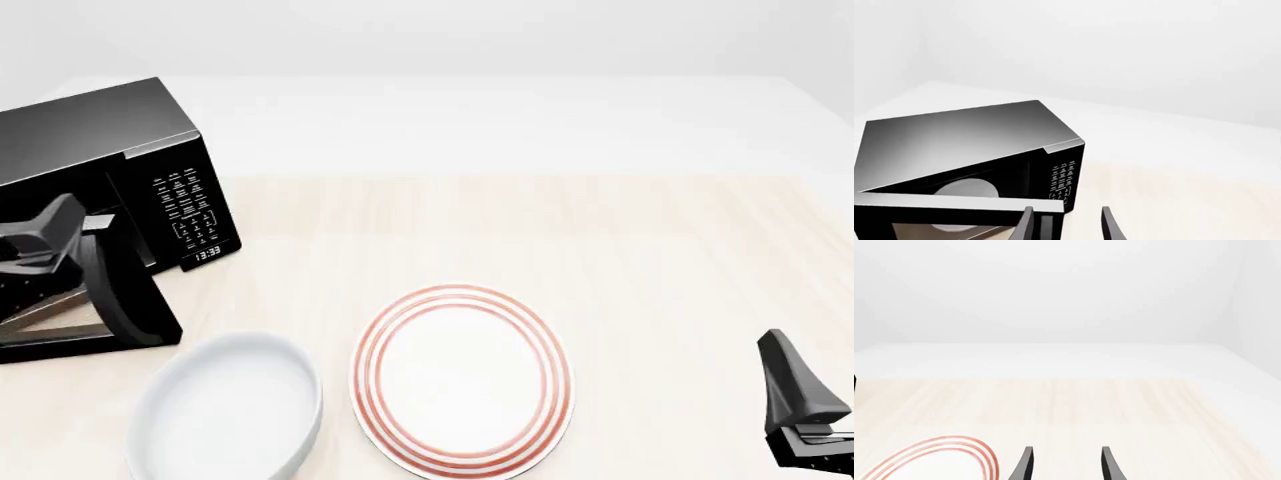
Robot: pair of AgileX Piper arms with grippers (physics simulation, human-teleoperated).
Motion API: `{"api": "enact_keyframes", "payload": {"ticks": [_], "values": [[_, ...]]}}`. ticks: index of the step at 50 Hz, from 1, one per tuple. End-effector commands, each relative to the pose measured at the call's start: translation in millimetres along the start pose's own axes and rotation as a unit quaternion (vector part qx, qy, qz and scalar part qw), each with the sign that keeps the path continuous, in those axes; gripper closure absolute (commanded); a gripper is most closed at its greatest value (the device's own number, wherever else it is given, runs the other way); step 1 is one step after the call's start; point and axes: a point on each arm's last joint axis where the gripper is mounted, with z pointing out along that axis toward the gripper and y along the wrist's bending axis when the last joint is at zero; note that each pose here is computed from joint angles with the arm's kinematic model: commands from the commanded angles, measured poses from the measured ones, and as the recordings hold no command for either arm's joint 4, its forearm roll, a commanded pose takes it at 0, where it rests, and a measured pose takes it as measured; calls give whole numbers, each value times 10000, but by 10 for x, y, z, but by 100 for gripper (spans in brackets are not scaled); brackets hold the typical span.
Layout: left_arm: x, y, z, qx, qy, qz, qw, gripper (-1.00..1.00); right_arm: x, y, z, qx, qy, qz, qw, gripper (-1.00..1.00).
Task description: Open the microwave.
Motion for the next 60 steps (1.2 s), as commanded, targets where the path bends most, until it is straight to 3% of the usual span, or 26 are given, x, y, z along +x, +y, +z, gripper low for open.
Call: {"api": "enact_keyframes", "payload": {"ticks": [1,3,5,6,8,12,24,35,37,48,60], "values": [[-47,-18,10,46,2,47,10000,-100,0,0,0,0,0,-1,10000,-100],[-173,-31,22,41,13,70,10000,-100,0,0,0,0,0,-1,10000,-100],[-135,-23,26,28,12,84,10000,-100,0,0,0,-2,0,-1,10000,-100],[-309,-41,19,22,12,95,10000,-100,0,0,0,0,0,0,10000,-100],[-197,-32,43,31,25,104,9999,-100,0,0,0,0,0,0,10000,-100],[-249,-52,106,72,86,127,9999,-100,0,0,0,0,1,0,10000,-100],[-525,-92,283,76,257,165,9995,-100,0,0,0,0,1,0,10000,-100],[-696,-117,573,44,676,265,9973,-100,0,0,0,0,1,0,10000,-100],[-760,-210,600,261,639,228,9974,-100,0,0,0,0,0,0,10000,-100],[-715,-193,794,138,1235,148,9921,-100,0,0,0,0,0,1,10000,-100],[-785,-99,801,-123,1611,183,9867,-100,0,0,0,-1,1,0,10000,-100]]}}
